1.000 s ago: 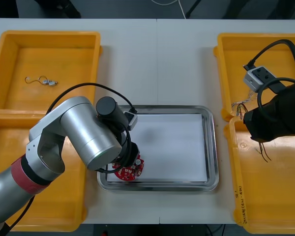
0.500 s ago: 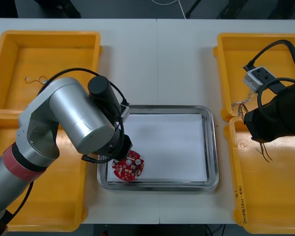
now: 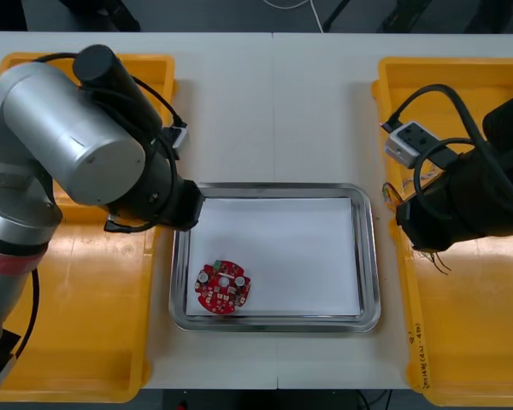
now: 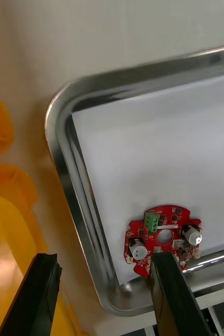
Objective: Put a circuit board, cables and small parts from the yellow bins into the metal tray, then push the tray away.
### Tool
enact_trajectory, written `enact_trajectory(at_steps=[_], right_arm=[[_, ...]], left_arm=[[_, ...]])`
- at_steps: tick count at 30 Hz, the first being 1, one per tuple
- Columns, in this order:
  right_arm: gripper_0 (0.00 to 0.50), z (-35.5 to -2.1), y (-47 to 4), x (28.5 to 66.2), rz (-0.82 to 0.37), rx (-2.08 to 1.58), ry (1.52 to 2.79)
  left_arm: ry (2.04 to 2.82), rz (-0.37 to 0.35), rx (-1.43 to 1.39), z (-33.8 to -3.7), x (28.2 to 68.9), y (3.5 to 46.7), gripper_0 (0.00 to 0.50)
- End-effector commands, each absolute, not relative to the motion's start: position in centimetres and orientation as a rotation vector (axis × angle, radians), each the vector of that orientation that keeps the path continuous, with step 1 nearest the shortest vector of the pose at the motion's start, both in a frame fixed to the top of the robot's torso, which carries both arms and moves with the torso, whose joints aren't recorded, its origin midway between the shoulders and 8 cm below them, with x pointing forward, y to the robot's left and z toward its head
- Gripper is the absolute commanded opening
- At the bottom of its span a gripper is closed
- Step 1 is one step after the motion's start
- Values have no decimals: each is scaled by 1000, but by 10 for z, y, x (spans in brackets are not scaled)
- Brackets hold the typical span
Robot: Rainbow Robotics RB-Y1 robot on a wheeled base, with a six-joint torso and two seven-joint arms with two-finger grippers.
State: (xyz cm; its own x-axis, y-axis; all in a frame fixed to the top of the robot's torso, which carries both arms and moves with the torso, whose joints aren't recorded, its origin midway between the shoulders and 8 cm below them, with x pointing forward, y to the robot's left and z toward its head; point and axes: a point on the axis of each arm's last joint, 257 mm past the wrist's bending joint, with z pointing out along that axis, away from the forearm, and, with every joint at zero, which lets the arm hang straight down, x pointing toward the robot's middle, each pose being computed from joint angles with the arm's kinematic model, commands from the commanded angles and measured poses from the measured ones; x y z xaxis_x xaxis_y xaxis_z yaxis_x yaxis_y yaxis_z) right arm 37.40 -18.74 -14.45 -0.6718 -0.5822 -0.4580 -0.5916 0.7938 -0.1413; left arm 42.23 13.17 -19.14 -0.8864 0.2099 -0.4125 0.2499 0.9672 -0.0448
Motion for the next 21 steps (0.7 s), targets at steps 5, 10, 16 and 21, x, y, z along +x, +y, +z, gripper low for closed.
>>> enact_trajectory(at_steps=[5,10,16,21], right_arm=[[0,-132,-141,376,-46,-1143,2333],[0,-136,-115,370,-68,-1297,2256],[0,-151,-101,366,-98,-1557,2163],[0,-175,-101,361,-85,-1744,2149]], left_arm=[[2563,-215,87,-122,456,155,500],[2539,-177,2,-110,467,188,500],[2546,-131,-92,-104,477,227,500],[2539,-103,-183,-95,486,260,500]])
